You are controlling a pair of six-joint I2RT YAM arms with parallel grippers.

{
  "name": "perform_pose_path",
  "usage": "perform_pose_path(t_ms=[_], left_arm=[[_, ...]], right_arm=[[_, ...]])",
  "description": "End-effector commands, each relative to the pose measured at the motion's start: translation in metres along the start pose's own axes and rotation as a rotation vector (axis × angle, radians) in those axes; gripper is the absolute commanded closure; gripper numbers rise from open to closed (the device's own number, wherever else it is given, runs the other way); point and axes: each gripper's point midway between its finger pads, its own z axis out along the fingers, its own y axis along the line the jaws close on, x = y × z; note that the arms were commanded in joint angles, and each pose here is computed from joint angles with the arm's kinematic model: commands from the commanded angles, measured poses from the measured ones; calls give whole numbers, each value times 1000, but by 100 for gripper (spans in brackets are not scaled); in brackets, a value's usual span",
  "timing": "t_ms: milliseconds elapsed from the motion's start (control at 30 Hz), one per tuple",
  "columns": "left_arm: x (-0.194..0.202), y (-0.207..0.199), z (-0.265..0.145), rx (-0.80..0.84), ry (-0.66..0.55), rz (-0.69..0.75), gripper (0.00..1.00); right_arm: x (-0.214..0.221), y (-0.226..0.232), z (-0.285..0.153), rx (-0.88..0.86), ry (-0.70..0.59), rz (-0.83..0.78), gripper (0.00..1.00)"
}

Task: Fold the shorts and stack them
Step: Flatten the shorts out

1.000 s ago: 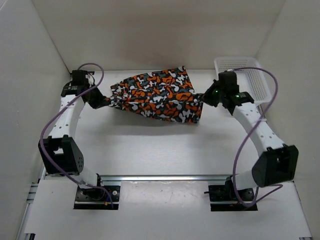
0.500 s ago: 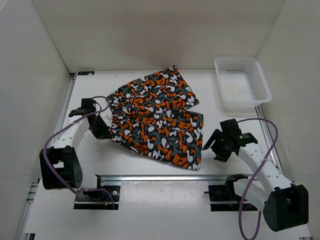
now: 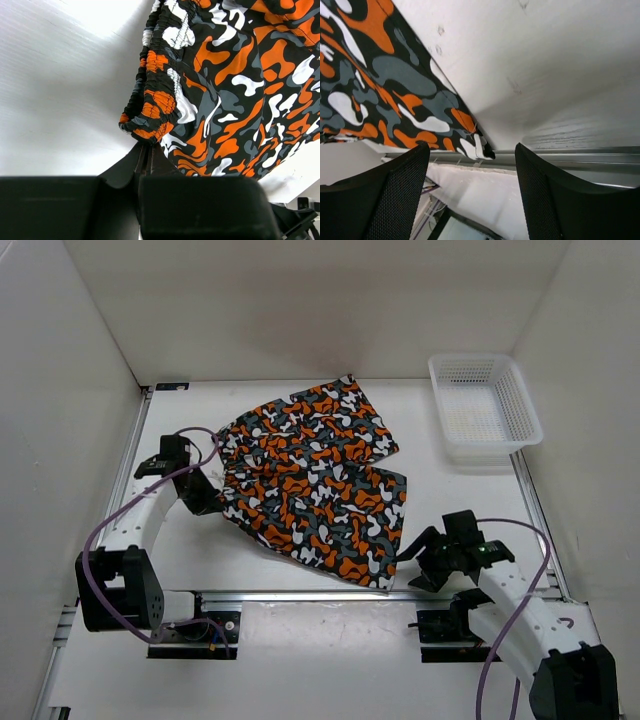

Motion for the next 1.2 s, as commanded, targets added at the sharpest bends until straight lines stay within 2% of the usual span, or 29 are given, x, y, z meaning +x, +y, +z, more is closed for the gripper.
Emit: perform_pose_path(t_ms=[0, 333, 433, 533, 567, 700, 767, 800, 867, 900, 967, 1000, 1033, 1100, 1167], left_arm=[[-13, -13, -15, 43, -76, 18, 90], [-14, -15, -14, 37, -79, 17, 90], [-15, -13, -11, 24, -77, 15, 90], [-14, -16, -11, 26, -72, 24, 90], [-14, -16, -11, 26, -72, 24, 90], [-5, -27, -6, 26, -49, 50, 90], [1, -31, -3, 20, -37, 49, 90], [6, -39, -2, 27, -37, 71, 90], [12, -48, -1, 30, -32, 63, 90], [14, -51, 0, 25, -35, 62, 90], [26, -60, 0, 31, -24, 55, 90], [26, -64, -1, 31, -35, 52, 90], [33, -71, -1, 39, -24, 50, 90], [35, -75, 0, 37, -40, 48, 90], [38, -78, 5, 21, -29, 55, 90]], right_arm=[[15, 5, -3, -53, 71, 50, 26], [4, 5, 19, 6, 63, -43, 38], [0, 6, 29, 28, 57, -75, 46], [-18, 14, 32, 61, -7, -112, 84], [-25, 18, 32, 71, -39, -114, 100], [-84, 52, 24, 112, -203, -125, 100], [-113, 58, 28, 171, -242, -129, 100], [-132, 86, 22, 136, -283, -147, 100], [-152, 91, 30, 196, -287, -183, 100], [-160, 98, 29, 211, -300, -196, 96], [-176, 115, 17, 225, -330, -212, 82], [-178, 118, 11, 222, -348, -223, 50], [-176, 123, 1, 195, -369, -229, 36], [-172, 119, -8, 183, -393, -223, 23], [-162, 104, -16, 177, -400, -194, 22]])
